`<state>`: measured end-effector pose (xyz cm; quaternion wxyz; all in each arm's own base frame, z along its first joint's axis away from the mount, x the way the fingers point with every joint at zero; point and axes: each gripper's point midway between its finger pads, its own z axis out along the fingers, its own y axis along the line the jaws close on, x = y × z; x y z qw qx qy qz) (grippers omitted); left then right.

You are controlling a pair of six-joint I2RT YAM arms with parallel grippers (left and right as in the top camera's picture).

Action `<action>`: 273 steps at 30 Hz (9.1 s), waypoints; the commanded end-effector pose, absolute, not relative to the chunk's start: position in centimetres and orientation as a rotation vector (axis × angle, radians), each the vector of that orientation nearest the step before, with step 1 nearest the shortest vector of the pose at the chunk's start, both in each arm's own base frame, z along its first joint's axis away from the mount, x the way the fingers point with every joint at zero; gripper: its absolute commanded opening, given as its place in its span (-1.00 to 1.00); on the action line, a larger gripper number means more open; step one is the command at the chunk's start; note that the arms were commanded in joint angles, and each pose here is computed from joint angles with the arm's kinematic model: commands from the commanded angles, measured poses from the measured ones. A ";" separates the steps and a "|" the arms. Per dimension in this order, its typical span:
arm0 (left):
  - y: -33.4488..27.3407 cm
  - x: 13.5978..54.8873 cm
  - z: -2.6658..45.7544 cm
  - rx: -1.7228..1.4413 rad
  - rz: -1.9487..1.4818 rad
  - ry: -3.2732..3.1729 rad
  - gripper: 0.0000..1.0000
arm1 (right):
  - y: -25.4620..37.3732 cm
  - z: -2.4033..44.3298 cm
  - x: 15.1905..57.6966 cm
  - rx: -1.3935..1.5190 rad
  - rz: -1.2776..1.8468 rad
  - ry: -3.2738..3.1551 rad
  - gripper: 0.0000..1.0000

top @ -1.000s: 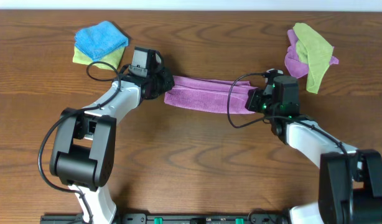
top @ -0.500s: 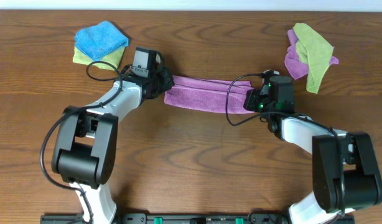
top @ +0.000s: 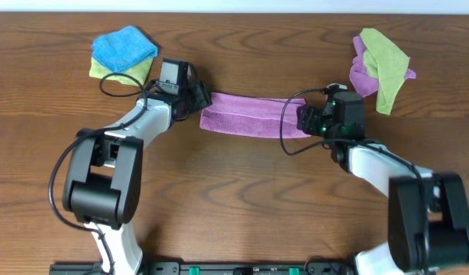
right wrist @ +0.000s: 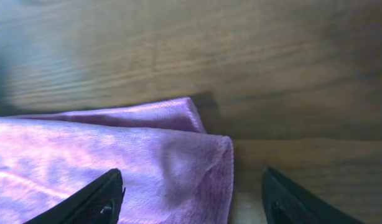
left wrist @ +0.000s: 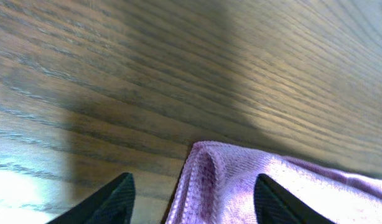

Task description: Fold the cloth

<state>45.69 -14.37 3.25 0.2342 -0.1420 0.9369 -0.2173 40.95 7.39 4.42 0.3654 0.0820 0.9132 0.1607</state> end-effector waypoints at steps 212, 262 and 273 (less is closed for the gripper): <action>-10.8 39.8 7.1 -0.602 -1.037 2.837 0.90 | 2.5 17.0 22.9 0.136 0.565 2.275 0.99; -5.3 53.5 19.5 -0.744 -0.718 2.309 -0.89 | 2.2 17.1 22.6 0.260 0.583 2.267 0.99; 2.6 60.1 18.0 -0.878 -0.633 2.054 -0.89 | 2.2 17.1 22.6 0.260 0.583 2.267 0.98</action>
